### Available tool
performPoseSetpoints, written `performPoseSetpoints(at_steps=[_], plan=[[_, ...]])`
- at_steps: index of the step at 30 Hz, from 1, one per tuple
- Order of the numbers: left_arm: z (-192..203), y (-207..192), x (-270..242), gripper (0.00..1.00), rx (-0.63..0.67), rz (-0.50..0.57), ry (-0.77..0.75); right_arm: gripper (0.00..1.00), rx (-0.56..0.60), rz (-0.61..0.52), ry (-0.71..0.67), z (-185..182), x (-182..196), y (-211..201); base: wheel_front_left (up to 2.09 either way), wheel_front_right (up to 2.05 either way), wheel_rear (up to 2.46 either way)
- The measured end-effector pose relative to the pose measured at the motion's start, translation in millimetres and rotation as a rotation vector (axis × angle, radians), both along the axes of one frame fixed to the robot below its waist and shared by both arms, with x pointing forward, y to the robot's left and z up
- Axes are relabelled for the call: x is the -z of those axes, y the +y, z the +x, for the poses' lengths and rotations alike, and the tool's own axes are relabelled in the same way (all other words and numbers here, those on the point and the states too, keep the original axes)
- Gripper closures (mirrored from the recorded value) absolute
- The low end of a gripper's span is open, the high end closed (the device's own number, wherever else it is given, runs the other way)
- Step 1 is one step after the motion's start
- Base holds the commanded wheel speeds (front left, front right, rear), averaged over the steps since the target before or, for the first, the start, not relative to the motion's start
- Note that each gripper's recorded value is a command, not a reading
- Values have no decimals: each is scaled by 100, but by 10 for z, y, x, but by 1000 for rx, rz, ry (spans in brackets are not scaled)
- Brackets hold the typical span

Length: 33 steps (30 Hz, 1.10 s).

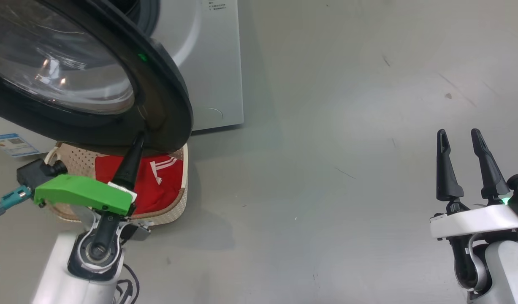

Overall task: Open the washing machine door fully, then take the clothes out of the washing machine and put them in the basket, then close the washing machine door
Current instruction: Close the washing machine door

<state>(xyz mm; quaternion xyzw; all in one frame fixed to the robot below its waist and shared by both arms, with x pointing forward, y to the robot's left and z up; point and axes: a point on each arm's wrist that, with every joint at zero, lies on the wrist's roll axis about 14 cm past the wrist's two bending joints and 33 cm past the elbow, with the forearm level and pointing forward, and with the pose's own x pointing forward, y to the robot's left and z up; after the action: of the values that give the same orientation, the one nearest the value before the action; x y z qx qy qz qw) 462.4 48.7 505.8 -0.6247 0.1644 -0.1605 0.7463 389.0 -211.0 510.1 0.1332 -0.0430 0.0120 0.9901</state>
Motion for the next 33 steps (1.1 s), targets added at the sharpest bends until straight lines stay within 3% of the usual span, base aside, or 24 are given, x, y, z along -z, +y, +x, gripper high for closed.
performPoseSetpoints(at_steps=[9, 15, 23, 33], plan=[[-259, 429, 26, 100, -61, 383, -157, 0, -76, -1, -20, 46, -49, 237, 0, 0, 0], [-451, 835, -33, 100, -175, 612, -267, 0, -135, 2, -52, 85, -150, 441, 0, 0, 0], [-635, 1120, -134, 100, -316, 773, -358, 0, -173, 11, -66, 50, -197, 584, 0, 0, 0], [-771, 1117, -73, 100, -299, 955, -395, 0, -183, 16, -67, 22, -203, 629, 0, 0, 0]])
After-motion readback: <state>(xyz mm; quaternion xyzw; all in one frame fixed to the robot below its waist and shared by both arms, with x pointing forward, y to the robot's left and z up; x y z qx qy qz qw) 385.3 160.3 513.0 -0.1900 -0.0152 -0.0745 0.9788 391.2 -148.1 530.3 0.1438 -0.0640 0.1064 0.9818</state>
